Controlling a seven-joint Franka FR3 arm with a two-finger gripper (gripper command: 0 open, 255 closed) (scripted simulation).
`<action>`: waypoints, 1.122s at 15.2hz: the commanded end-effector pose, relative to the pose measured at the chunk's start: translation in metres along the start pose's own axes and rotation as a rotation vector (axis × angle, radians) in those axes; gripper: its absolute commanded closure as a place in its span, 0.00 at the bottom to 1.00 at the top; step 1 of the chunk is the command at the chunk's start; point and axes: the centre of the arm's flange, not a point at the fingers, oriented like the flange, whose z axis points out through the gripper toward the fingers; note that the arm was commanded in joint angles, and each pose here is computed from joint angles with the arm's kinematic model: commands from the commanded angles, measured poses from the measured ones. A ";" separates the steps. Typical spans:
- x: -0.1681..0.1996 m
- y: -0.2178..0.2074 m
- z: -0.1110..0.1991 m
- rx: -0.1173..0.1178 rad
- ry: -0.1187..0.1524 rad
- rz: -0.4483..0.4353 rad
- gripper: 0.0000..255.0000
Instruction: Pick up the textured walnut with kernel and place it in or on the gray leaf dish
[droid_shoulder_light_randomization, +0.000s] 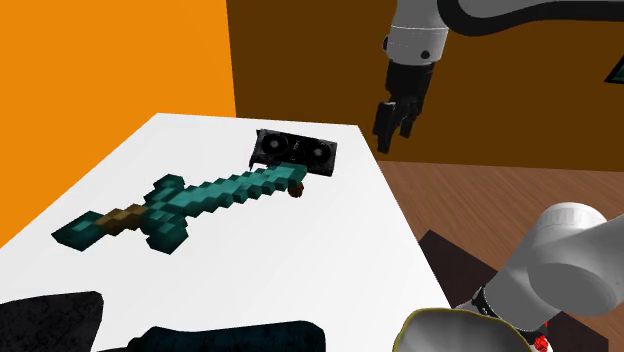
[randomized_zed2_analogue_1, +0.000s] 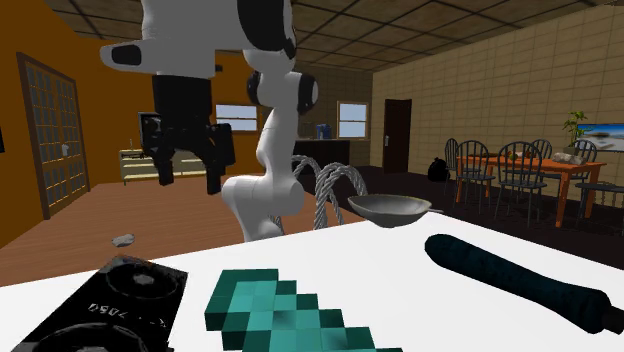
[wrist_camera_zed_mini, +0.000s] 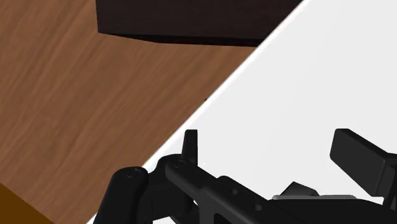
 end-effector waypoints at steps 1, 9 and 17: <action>0.013 -0.020 0.006 0.010 0.001 0.007 0.00; 0.065 -0.105 0.020 0.042 0.006 0.028 0.00; 0.110 -0.175 0.035 0.069 0.010 0.045 0.00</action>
